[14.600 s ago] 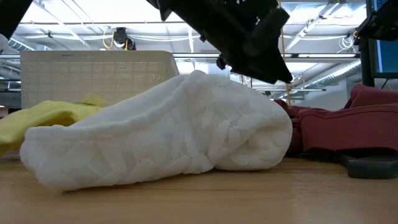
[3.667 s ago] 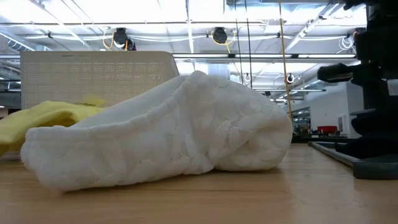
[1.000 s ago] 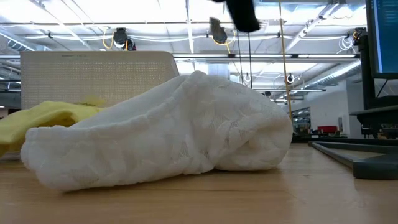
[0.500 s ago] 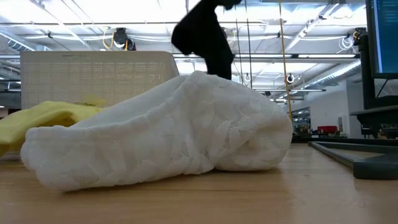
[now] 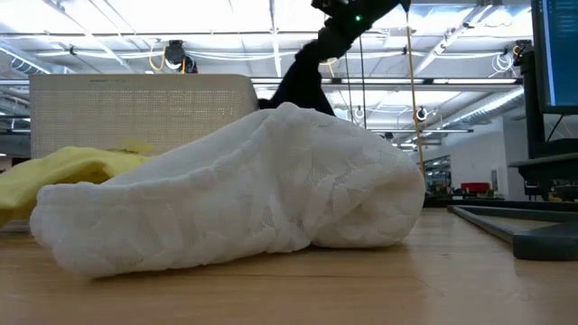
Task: Pick & Place Cloths
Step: Put the black boxer into the gold wire basket
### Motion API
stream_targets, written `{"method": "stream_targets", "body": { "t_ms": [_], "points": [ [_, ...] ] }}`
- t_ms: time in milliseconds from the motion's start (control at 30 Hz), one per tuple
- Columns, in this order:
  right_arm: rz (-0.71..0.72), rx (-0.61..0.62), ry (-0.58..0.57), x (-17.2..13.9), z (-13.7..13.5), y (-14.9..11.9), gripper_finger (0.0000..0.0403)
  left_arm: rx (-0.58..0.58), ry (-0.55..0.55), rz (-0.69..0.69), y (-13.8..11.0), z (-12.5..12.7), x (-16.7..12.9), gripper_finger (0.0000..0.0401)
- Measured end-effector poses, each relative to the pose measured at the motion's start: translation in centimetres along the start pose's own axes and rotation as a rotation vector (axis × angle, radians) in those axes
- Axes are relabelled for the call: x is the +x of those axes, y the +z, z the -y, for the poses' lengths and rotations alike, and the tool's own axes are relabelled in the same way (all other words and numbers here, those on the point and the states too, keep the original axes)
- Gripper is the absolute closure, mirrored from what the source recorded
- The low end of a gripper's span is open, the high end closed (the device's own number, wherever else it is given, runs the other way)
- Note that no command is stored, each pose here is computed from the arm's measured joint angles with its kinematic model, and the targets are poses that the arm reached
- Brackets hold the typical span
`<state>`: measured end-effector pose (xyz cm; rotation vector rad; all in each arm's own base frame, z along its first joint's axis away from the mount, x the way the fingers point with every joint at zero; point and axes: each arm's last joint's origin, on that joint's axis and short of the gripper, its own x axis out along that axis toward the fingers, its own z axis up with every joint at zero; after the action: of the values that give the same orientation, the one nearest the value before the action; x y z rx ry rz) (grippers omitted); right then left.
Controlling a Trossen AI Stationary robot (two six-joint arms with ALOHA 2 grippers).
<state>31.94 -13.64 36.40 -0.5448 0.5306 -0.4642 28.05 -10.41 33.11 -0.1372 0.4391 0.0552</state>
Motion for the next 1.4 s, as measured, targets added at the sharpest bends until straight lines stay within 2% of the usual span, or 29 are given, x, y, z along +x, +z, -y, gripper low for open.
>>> {"method": "stream_targets", "body": {
  "t_ms": [200, 367, 633, 800, 1067, 1200, 1400],
  "points": [
    [-0.107, 0.022, 0.002, 0.3, -0.9, -1.4, 0.04, -0.004, 0.009, 0.002, 0.1, -0.3, 0.1, 0.0249],
    [-0.161, 0.049, 0.046, 1.4, -3.2, -4.3, 0.04, -0.004, 0.009, 0.002, 0.1, -0.3, 0.1, 0.0249],
    [-0.144, 0.037, 0.041, 2.6, -6.9, -9.2, 0.04, -0.006, -0.001, 0.0, 0.1, -0.3, 0.1, 0.0249],
    [-0.125, 0.041, 0.214, 2.6, -8.6, -11.3, 0.0398, -0.008, -0.001, 0.0, 0.1, -0.3, 0.1, 0.0249],
    [-0.106, 0.195, 0.334, 2.7, -8.2, -12.6, 0.0396, -0.013, -0.002, 0.001, 0.1, -0.2, 0.1, 0.0249],
    [-0.116, 0.24, 0.319, 2.8, -7.7, -13.0, 0.0388, -0.028, -0.002, 0.0, 0.1, -0.3, 0.1, 0.0249],
    [-0.095, 0.295, 0.289, 2.9, -7.2, -12.9, 0.0354, -0.029, -0.008, -0.002, 0.1, -0.2, 0.1, 0.0249]
  ]
}}
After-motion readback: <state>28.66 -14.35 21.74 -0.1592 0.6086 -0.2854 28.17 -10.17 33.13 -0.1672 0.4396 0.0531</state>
